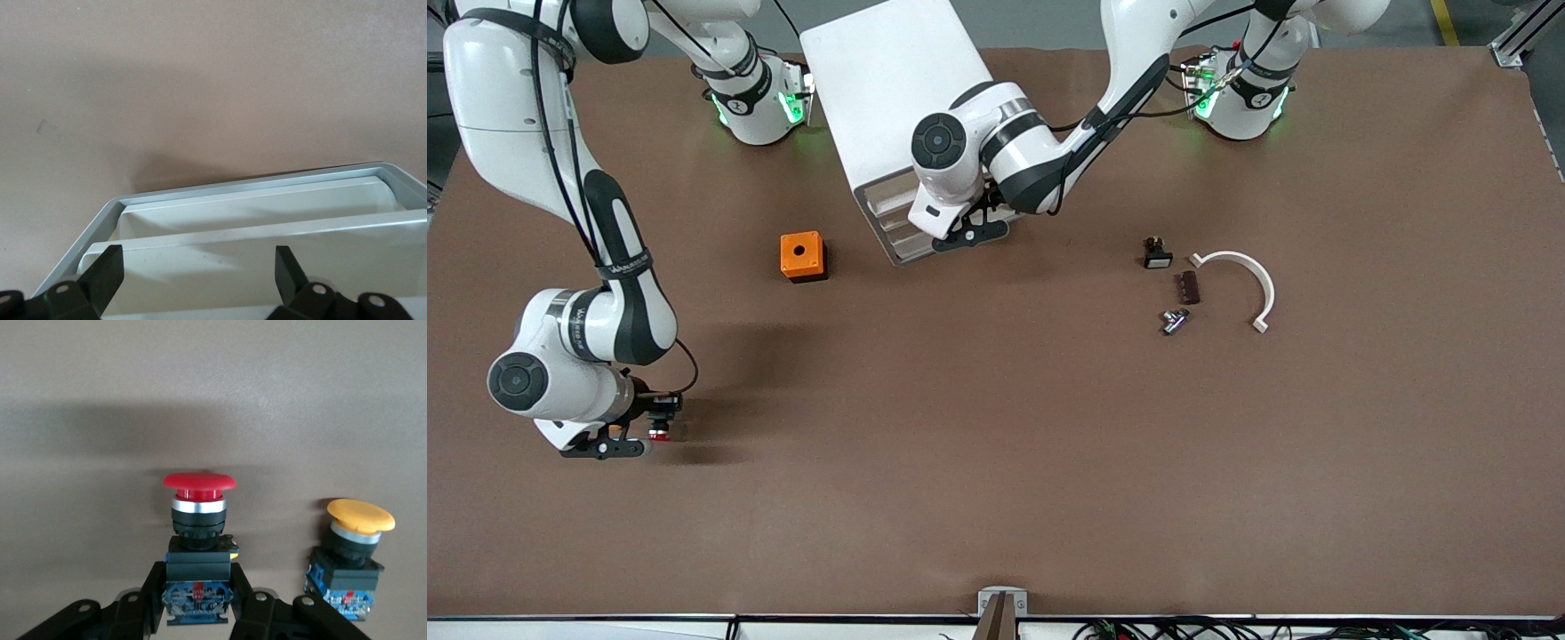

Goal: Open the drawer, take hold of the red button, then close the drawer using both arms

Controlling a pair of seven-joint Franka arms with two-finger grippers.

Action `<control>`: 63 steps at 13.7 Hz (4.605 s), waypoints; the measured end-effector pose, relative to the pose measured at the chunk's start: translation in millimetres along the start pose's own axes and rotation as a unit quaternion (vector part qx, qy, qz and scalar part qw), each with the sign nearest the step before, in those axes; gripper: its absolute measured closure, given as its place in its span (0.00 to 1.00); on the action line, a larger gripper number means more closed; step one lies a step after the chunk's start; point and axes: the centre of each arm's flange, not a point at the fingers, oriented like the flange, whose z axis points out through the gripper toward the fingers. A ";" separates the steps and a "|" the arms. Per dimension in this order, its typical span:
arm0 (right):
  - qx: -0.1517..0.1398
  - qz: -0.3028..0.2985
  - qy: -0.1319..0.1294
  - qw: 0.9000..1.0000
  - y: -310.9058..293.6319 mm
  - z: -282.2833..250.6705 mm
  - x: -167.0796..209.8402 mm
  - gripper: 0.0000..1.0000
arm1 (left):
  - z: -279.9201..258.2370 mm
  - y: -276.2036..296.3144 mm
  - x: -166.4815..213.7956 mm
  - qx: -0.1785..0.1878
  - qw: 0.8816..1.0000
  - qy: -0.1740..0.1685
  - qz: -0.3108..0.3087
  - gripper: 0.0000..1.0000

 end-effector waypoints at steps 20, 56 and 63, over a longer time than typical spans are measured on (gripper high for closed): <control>0.001 0.002 -0.005 1.000 1.4 18.0 -0.7 0.21 | -110.4 -98.0 164.8 -0.067 0.991 0.051 -0.108 0.00; 0.028 -0.004 0.037 0.999 -6.3 -400.0 -111.0 0.00 | -372.8 -511.3 195.4 -0.015 0.981 0.162 0.105 0.00; 0.050 -0.005 0.040 0.998 -9.7 -402.5 -111.0 0.00 | -377.3 -510.3 187.4 -0.016 0.980 0.167 0.110 0.00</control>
